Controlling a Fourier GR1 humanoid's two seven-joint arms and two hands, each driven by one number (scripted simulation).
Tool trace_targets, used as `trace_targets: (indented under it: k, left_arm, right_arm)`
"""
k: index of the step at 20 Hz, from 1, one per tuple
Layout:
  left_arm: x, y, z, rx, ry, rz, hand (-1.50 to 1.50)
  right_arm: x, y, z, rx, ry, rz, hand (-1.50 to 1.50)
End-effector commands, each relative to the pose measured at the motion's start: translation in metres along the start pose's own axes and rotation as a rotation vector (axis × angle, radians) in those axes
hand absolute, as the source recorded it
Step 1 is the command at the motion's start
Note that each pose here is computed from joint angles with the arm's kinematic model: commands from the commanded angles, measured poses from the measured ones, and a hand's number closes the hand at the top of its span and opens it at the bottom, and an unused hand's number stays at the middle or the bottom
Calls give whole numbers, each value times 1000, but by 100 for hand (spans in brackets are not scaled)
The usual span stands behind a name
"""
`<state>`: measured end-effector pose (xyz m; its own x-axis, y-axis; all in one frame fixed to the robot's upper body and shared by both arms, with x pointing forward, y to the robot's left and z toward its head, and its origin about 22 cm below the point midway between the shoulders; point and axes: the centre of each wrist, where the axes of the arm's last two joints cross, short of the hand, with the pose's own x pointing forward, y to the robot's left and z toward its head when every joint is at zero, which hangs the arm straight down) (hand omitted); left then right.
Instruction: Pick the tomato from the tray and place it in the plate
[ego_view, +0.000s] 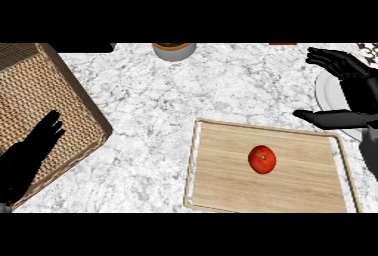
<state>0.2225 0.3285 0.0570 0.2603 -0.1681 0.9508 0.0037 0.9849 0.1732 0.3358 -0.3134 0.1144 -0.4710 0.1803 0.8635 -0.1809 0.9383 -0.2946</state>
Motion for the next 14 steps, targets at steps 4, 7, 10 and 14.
trace_targets:
  k: [4,7,10,14]
  left_arm:
    - [-41,-75,-7,-60,115,150,0]
    - [-46,-81,-12,-61,99,158,0]
    - [-47,-98,-20,-60,115,158,0]
    - [-78,-99,-18,-49,132,145,0]
  right_arm:
    - [-1,-41,7,251,45,135,-150]
    - [14,-46,0,470,113,295,-150]
    - [20,-45,-4,587,151,392,-150]
    - [29,-21,-21,622,170,463,-150]
